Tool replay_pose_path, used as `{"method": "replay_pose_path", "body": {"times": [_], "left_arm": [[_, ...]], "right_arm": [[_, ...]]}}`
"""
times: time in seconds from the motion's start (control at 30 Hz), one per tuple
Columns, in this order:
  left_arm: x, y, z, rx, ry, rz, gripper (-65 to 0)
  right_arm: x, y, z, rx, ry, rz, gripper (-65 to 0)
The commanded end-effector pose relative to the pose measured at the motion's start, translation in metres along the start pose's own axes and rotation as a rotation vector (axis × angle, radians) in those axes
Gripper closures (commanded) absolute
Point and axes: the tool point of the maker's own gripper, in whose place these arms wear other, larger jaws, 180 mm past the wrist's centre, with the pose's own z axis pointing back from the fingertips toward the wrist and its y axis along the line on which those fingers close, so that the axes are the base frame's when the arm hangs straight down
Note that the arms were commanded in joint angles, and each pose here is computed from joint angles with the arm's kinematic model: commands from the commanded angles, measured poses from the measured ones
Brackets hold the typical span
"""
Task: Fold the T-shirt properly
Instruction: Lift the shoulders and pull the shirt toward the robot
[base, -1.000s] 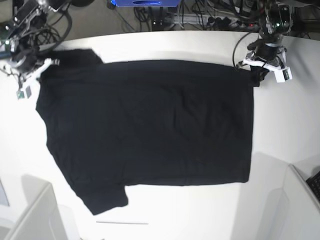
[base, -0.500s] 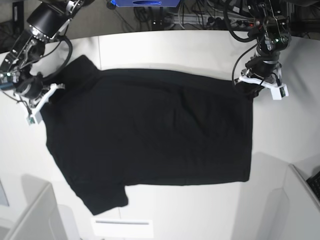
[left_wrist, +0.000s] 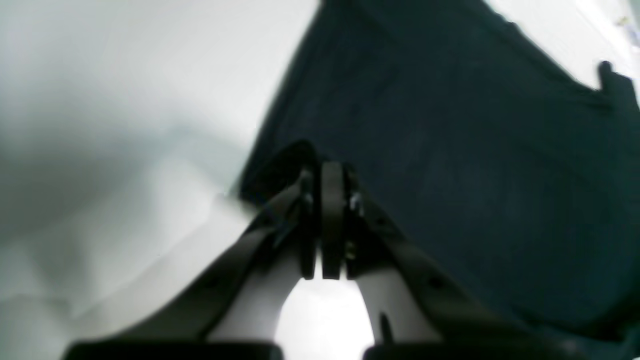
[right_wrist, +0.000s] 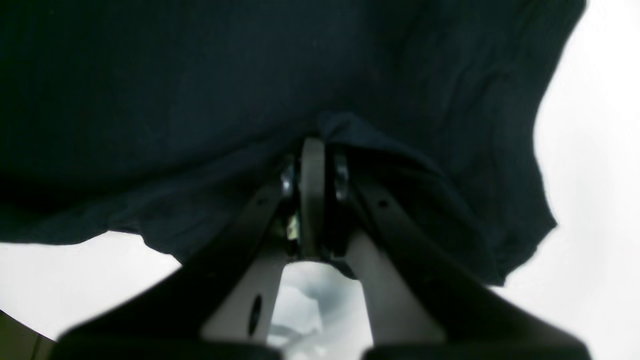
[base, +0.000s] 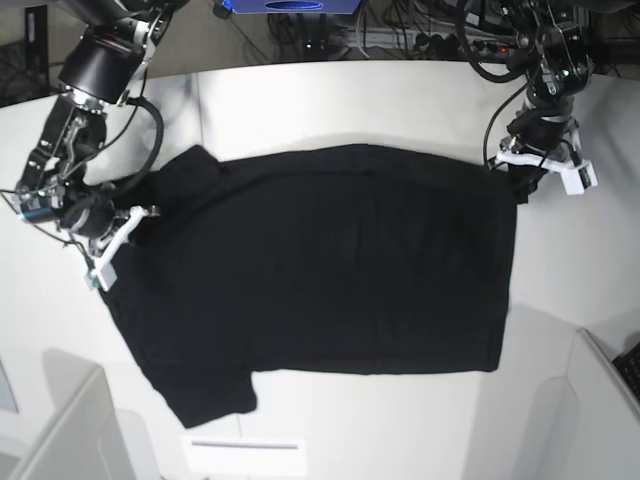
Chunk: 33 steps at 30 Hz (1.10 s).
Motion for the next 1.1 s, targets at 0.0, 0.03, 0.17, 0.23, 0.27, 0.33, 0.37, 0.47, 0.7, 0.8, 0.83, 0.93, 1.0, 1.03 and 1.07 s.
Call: {"method": "replay_pose_path", "body": {"times": [0.0, 0.03, 0.17, 0.23, 0.27, 0.33, 0.37, 0.47, 0.7, 0.8, 0.83, 0.93, 1.0, 1.03, 1.07], "left_arm": [[0.019, -0.005, 0.001, -0.017, -0.061, -0.014, 0.0], [0.024, -0.007, -0.001, -0.021, -0.071, -0.012, 0.0], [0.032, -0.019, -0.014, -0.044, -0.02, -0.005, 0.0], [0.033, -0.025, -0.022, -0.059, 0.011, 0.006, 0.0], [0.034, -0.026, -0.025, -0.063, 0.016, 0.011, 0.0], [0.036, -0.027, -0.031, -0.06, 0.02, 0.012, 0.0], [0.036, -0.024, -0.034, -0.04, 0.022, -0.004, 0.0], [0.039, -0.012, -0.039, 0.04, 0.013, -0.068, 0.0], [0.049, -0.003, -0.052, 0.101, 0.006, -0.104, 0.0], [0.039, 0.004, -0.059, 0.112, 0.04, -0.089, 0.0], [0.037, 0.005, -0.06, 0.114, 0.044, -0.087, 0.0], [0.034, 0.007, -0.061, 0.117, 0.052, -0.083, 0.0], [0.035, 0.008, -0.061, 0.119, 0.051, -0.082, 0.0], [0.036, 0.007, -0.062, 0.117, 0.049, -0.082, 0.0], [0.042, 0.004, -0.063, 0.113, 0.036, -0.081, 0.0]], "right_arm": [[0.021, -0.002, 0.004, 0.0, -0.065, -0.004, 0.0], [0.021, -0.003, 0.001, 0.001, -0.07, -0.026, 0.0], [0.026, -0.005, -0.005, 0.009, -0.098, -0.068, 0.0], [0.032, -0.005, -0.007, 0.015, -0.11, -0.073, 0.0], [0.034, -0.005, -0.008, 0.018, -0.113, -0.077, 0.0], [0.034, -0.005, -0.011, 0.025, -0.106, -0.085, 0.0], [0.039, -0.005, -0.011, 0.027, -0.114, -0.084, 0.0], [0.047, -0.005, -0.014, 0.04, -0.119, -0.094, 0.0], [0.058, -0.004, -0.034, 0.088, -0.14, -0.151, 0.0], [0.063, -0.004, -0.04, 0.102, -0.157, -0.169, 0.0], [0.068, -0.003, -0.041, 0.106, -0.166, -0.166, 0.0], [0.072, 0.005, -0.048, 0.115, -0.152, -0.115, 0.0], [0.077, 0.009, -0.049, 0.113, -0.167, -0.095, 0.0], [0.079, 0.009, -0.05, 0.106, -0.173, -0.108, 0.0], [0.081, 0.006, -0.05, 0.094, -0.182, -0.132, 0.0]]}}
